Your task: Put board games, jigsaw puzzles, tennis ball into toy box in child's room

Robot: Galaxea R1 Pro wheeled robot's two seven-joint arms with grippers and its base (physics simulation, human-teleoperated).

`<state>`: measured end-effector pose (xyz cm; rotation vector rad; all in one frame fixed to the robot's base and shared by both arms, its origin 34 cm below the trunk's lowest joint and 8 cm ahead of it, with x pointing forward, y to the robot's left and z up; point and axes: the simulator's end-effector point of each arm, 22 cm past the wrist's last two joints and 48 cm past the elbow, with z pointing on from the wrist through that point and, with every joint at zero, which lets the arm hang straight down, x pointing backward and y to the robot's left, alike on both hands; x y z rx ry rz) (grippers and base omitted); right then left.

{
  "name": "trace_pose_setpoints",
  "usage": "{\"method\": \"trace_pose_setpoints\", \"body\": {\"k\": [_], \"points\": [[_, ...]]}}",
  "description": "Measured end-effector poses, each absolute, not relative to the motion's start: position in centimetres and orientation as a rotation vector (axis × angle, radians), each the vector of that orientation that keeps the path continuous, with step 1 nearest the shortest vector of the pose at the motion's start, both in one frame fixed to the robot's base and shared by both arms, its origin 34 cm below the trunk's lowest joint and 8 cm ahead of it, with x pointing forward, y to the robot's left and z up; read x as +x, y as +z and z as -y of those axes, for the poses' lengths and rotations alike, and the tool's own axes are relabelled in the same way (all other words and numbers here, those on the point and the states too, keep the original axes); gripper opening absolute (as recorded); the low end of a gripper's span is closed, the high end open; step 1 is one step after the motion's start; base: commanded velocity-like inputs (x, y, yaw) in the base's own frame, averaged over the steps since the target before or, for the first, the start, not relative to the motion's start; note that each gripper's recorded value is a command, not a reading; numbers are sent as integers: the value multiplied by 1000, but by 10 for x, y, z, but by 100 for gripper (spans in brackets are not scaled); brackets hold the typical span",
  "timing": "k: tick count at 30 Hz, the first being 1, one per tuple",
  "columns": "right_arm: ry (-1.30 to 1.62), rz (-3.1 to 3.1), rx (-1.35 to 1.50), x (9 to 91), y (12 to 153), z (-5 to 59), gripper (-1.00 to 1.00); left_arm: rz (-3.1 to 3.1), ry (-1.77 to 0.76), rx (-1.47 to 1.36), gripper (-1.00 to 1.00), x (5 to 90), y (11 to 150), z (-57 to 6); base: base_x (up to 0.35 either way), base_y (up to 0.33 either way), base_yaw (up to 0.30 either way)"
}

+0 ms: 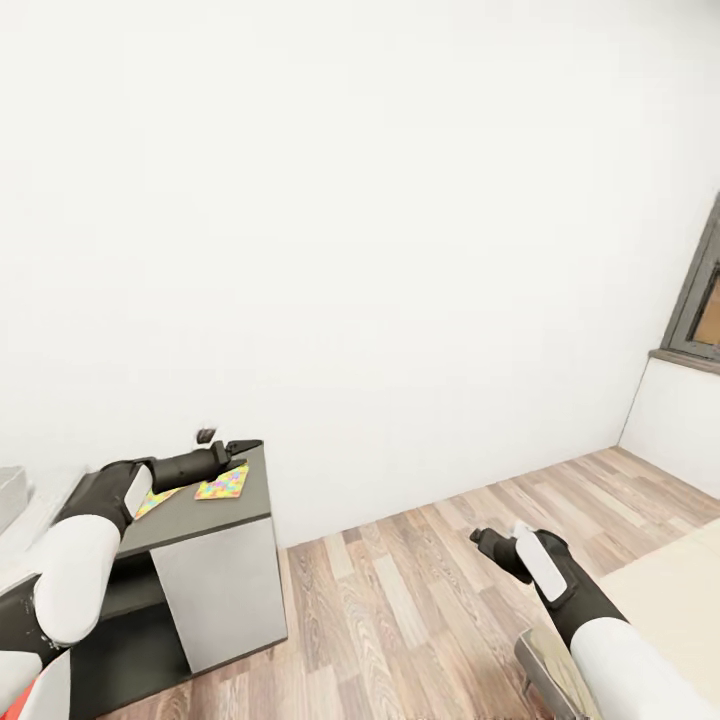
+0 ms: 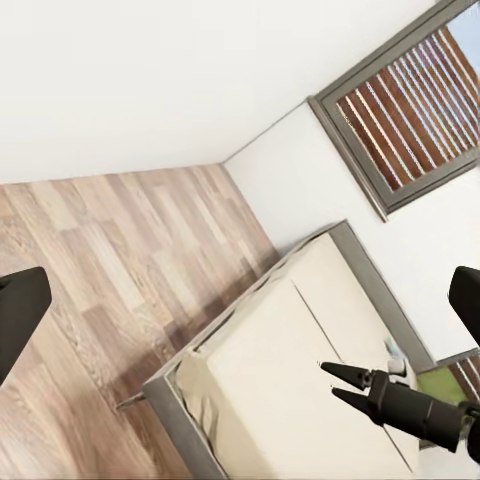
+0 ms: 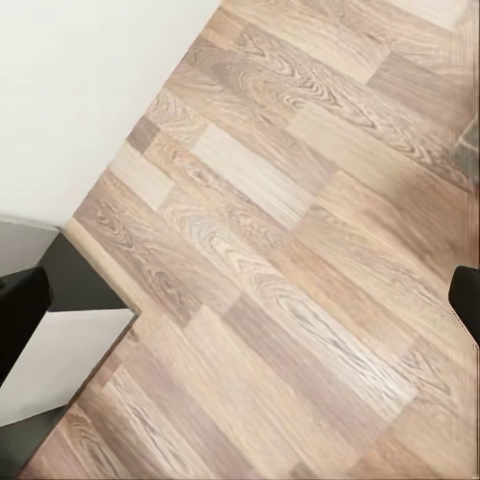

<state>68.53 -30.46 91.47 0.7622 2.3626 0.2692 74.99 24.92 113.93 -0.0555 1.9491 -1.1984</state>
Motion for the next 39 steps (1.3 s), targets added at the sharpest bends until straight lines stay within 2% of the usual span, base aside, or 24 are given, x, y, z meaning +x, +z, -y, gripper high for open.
{"method": "trace_pose_setpoints", "body": {"k": [17,39], "points": [[262,-2369,762,684,910,305,100,-1963,-1100,-74,100,736,1106,-292,0,0,-277],[257,-2379,767,682,904,306,100,-1961,-1084,-74,100,737,1104,-300,0,0,-277]]}}
